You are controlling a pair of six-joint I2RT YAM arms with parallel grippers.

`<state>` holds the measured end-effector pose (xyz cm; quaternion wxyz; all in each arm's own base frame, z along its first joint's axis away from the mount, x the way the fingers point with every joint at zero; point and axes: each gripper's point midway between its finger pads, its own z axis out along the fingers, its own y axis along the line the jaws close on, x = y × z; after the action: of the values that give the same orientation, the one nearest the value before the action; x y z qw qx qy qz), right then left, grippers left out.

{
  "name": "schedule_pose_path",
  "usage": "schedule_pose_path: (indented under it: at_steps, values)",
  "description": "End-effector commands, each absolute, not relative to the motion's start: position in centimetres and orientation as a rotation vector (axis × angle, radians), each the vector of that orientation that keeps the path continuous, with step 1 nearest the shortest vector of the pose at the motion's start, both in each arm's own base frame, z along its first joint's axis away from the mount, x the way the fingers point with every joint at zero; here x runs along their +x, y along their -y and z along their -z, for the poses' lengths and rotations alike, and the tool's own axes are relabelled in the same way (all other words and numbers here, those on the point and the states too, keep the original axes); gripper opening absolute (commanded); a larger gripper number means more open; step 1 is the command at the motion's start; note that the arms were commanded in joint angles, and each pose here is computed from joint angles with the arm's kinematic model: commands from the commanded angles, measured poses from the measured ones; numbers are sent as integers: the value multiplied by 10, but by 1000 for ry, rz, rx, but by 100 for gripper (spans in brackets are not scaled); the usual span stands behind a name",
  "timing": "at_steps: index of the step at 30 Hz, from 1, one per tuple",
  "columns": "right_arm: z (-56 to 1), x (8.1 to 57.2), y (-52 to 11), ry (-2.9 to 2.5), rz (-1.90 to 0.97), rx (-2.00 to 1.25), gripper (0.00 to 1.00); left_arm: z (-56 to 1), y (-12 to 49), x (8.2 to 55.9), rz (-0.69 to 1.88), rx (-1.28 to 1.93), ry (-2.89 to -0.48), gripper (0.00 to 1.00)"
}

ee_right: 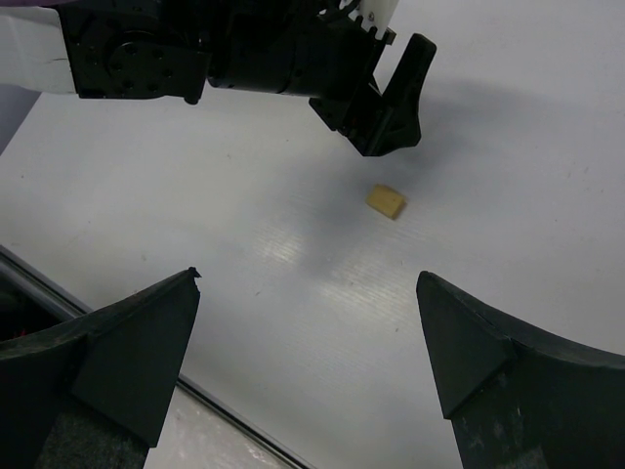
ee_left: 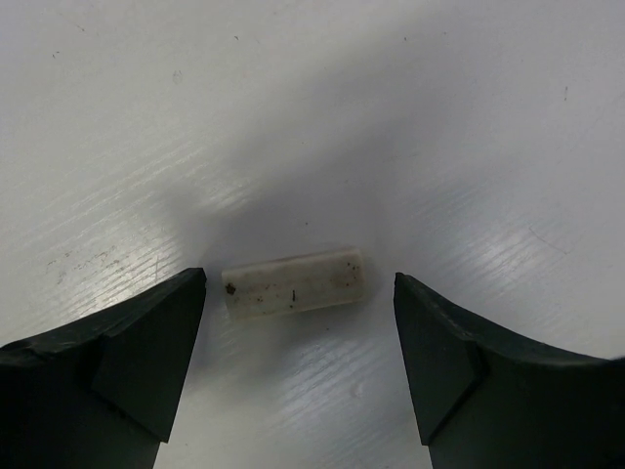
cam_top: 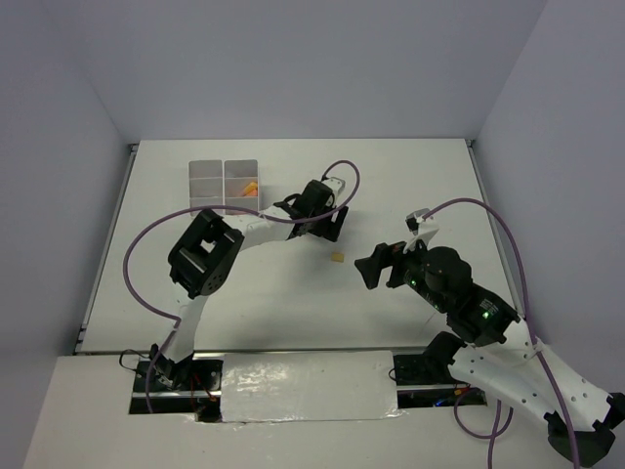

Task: Sort the stationery into containers
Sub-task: Pick up the stationery from the center of the board.

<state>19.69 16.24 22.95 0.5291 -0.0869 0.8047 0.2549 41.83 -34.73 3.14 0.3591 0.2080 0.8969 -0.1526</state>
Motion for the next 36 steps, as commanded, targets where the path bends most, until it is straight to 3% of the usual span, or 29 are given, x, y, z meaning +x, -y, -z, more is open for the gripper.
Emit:
schedule_pose_path:
  at_steps: [1,15,23,29,30,33,35,36]
  values:
    - [-240,200,-166,-1871,-631,-217,100,-23,347,418,388,534,-2333,87]
    - [-241,199,-167,-1863,-645,-217,100,-10,334,415,146,497,-2379,82]
    - [-239,198,-167,-1867,-644,-219,100,-11,341,416,178,490,-2374,81]
    - [-240,198,-166,-1861,-644,-218,100,-7,342,414,188,489,-2382,65]
    - [-239,198,-166,-1864,-644,-220,100,-6,343,414,194,496,-2382,59]
    - [-239,198,-165,-1866,-638,-218,100,-10,342,417,194,483,-2371,30]
    - [-239,198,-164,-1864,-635,-217,100,-17,339,417,184,472,-2368,28]
    - [-239,197,-163,-1862,-632,-216,100,-49,332,419,185,432,-2310,27]
